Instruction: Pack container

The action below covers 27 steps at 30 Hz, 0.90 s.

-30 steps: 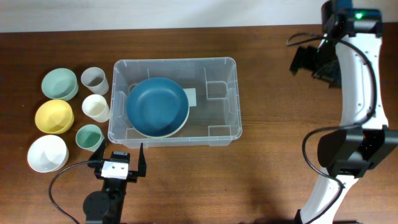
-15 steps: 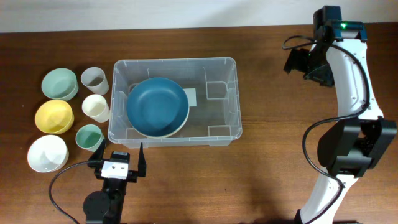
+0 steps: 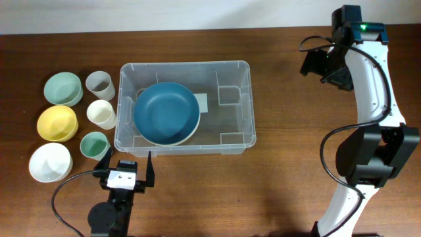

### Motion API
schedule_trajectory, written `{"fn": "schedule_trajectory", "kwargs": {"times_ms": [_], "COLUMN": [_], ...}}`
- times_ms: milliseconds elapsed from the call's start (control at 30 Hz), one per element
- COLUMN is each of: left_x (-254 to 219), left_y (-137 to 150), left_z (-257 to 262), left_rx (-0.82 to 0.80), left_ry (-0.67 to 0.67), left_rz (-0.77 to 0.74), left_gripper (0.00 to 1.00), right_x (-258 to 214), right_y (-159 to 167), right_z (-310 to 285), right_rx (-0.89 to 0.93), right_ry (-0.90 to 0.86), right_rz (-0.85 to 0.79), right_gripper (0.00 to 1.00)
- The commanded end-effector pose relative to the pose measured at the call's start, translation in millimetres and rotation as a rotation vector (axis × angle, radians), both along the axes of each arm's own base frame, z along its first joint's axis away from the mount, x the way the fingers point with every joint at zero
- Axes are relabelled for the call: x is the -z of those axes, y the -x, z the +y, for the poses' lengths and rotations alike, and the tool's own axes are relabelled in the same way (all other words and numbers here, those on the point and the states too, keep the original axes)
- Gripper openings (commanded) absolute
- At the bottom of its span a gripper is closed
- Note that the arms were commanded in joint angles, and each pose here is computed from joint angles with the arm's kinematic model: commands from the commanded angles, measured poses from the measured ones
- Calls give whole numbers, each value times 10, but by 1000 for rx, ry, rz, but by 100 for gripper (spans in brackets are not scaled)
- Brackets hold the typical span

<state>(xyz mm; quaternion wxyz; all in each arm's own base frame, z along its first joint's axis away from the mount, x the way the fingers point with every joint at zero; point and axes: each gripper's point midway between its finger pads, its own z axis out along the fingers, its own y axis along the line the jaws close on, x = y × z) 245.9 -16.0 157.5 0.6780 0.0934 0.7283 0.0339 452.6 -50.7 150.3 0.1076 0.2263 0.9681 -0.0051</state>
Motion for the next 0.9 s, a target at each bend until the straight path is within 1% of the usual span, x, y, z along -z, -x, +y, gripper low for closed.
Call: {"fn": "schedule_trajectory", "kwargs": {"times_ms": [0,67,133,267,333,400,433,500,600,700,767,867], "left_x": [31,29,-122,-301,-453,-715,-824,-1111,-1375,-1663,-1892,-2265], "left_y": [-2,-2,-10,-8,4,46,69,130,135,44,-76,-342], "left_z": [36,36,33,22,23,29,59,206,236,233,230,224], "left_rx": [-17,-17,-16,-9,-10,-14,-31,-116,-134,-134,-134,-137], "left_ry": [-17,-17,-14,-11,-10,-6,-3,13,17,15,13,-5], "left_rz": [9,8,-53,-126,-188,-296,-340,-425,-444,-430,-415,-387], "left_gripper": [100,100,100,100,100,100,100,100,100,100,100,100], "right_x": [1,1,1,1,1,1,1,1,1,1,1,1], "right_y": [2,2,2,2,2,2,2,2,2,2,2,2], "right_z": [0,0,0,0,0,0,0,0,0,0,0,0], "right_rx": [-6,-6,-6,-6,-6,-6,-6,-6,-6,-6,-6,-6], "right_ry": [-3,-3,-3,-3,-3,-3,-3,-3,-3,-3,-3,-3], "right_rz": [-1,-1,-1,-1,-1,-1,-1,-1,-1,-1,-1,-1], "right_gripper": [99,99,99,99,99,99,99,99,99,99,99,99]}}
